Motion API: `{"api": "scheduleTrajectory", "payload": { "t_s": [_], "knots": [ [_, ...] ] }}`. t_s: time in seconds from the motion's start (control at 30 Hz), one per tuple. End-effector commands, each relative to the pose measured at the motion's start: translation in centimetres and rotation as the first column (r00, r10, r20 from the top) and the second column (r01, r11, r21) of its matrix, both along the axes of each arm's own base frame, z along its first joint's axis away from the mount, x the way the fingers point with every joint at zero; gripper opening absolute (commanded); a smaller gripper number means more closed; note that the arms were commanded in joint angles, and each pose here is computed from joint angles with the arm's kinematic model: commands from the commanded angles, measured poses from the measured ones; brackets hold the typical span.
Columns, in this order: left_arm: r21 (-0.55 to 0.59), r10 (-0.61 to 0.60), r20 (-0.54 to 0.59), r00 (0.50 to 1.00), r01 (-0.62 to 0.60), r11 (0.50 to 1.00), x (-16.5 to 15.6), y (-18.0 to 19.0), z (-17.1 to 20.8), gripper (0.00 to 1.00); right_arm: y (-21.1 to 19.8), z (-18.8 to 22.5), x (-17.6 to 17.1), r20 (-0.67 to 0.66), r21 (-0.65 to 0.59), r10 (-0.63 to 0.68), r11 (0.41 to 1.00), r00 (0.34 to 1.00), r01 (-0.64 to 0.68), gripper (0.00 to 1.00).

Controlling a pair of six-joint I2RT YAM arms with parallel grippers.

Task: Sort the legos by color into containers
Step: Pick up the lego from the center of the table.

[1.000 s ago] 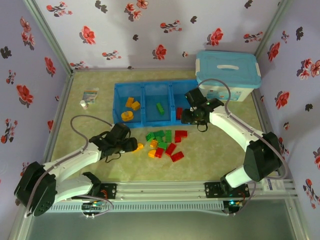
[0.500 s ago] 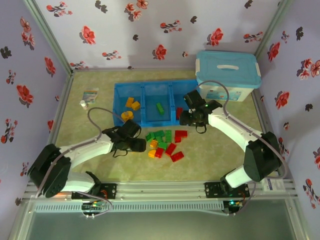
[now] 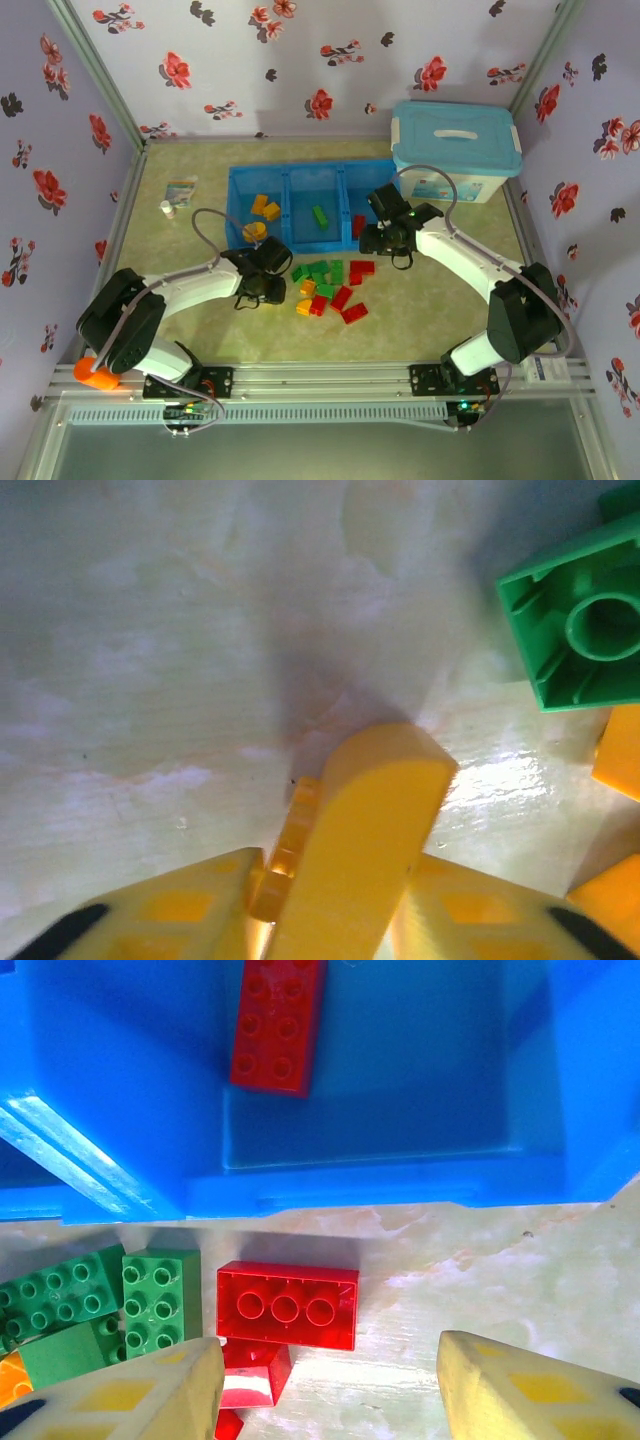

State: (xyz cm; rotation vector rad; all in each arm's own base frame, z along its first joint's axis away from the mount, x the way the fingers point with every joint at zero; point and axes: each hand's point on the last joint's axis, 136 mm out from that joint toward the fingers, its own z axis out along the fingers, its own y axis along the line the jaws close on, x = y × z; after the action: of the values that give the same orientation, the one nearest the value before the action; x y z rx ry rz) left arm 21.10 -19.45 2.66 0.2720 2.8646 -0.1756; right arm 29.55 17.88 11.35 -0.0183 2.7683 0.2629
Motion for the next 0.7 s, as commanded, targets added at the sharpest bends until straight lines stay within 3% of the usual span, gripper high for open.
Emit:
{"api": "scheduleTrajectory", "payload": {
  "t_s": [0.0, 0.4, 0.67],
  "knots": [
    [0.023, 0.001, 0.021, 1.000, -0.001, 1.000, 0.6, -0.1, 0.6, 0.28, 0.2, 0.2, -0.1, 0.012, 0.020, -0.016, 1.000, 1.000, 0.016, 0.58],
    [0.034, 0.029, 0.085, 0.996, -0.032, 0.999, 1.7, 0.3, 2.9, 0.19, 0.0, 0.6, -0.4, 0.022, 0.026, -0.022, 0.999, 1.000, 0.022, 0.58],
    [-0.088, 0.090, 0.192, 0.977, -0.074, 0.993, 6.2, 0.0, 8.1, 0.19, 0.3, 0.7, -0.6, 0.020, 0.052, -0.022, 0.998, 1.000, 0.021, 0.58]
  ]
}}
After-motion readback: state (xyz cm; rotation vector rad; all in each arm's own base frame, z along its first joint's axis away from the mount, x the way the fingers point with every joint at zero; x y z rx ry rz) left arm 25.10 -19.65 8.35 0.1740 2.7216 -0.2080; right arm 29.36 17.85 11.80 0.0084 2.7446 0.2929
